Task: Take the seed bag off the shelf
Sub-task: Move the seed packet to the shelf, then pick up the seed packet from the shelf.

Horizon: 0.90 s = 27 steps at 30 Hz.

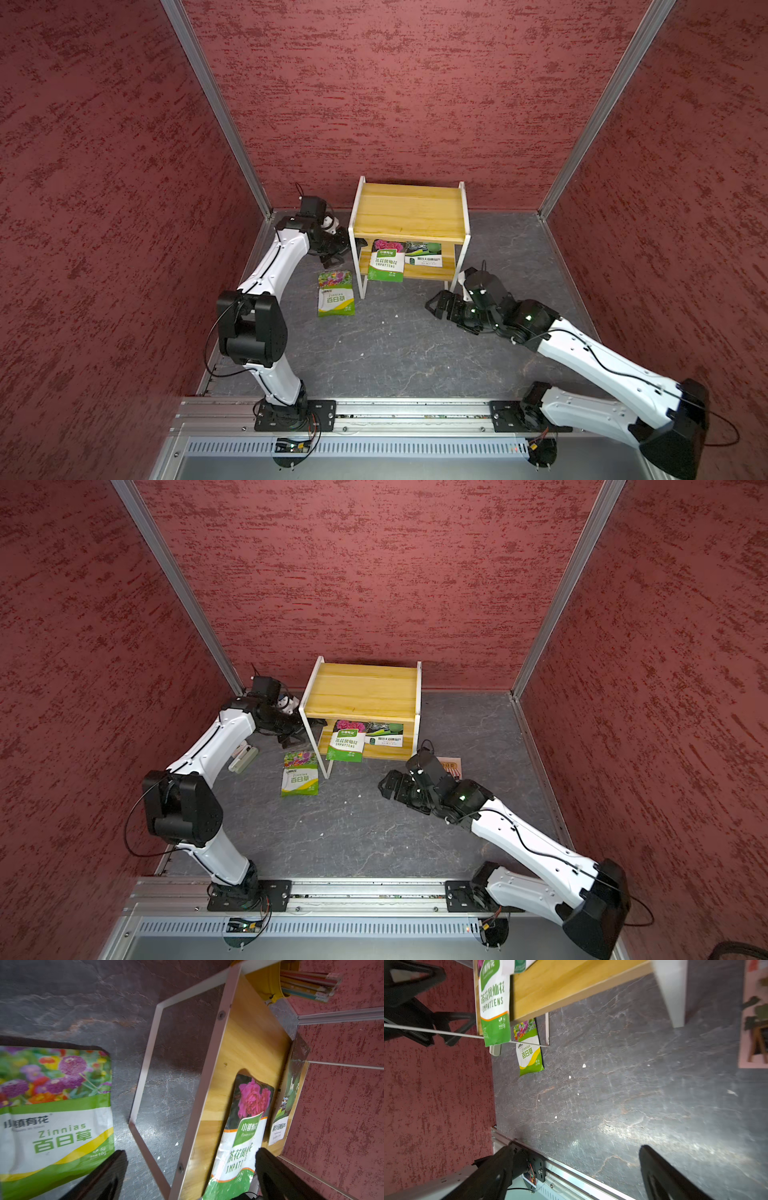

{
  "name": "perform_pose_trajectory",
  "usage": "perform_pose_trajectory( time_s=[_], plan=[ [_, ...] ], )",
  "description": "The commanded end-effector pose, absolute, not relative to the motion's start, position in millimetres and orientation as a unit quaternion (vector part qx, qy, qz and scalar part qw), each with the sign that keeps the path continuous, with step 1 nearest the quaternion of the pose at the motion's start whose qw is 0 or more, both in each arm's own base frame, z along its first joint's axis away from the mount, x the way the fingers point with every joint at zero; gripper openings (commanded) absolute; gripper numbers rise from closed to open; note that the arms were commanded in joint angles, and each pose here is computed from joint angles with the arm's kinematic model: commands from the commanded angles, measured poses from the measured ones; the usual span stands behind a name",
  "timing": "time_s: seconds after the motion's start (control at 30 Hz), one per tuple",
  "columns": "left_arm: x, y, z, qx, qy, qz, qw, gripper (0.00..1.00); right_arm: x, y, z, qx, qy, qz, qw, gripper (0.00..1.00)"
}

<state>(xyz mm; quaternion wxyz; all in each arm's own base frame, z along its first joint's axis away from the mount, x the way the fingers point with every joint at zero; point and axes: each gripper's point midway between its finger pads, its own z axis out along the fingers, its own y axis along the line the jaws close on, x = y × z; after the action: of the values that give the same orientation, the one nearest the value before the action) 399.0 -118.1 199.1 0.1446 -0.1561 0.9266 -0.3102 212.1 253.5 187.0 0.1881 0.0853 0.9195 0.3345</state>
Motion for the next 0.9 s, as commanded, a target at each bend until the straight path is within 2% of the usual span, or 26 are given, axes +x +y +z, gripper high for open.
perform_pose_trajectory(
  time_s=[0.0, 0.37, 0.67, 0.87],
  plan=[
    [381.2, -100.7, 212.2, -0.164, 0.923, -0.314, 0.151, 1.0, 234.2, 294.2, 218.0, 0.069, 0.886, 0.391, 0.24, 0.98],
    [331.7, -70.7, 204.1, -0.191, 0.922, -0.305, 0.144, 1.0, 273.8, 331.0, 218.4, 0.093, 0.848, 0.436, 0.287, 0.92],
    [319.4, -68.2, 197.5, -0.203, 0.92, -0.3, 0.148, 1.0, 296.2, 352.4, 201.5, 0.104, 0.84, 0.441, 0.298, 0.89],
    [313.2, -67.7, 193.3, -0.209, 0.918, -0.3, 0.154, 1.0, 305.3, 361.2, 207.6, 0.108, 0.828, 0.456, 0.308, 0.88]
  ],
)
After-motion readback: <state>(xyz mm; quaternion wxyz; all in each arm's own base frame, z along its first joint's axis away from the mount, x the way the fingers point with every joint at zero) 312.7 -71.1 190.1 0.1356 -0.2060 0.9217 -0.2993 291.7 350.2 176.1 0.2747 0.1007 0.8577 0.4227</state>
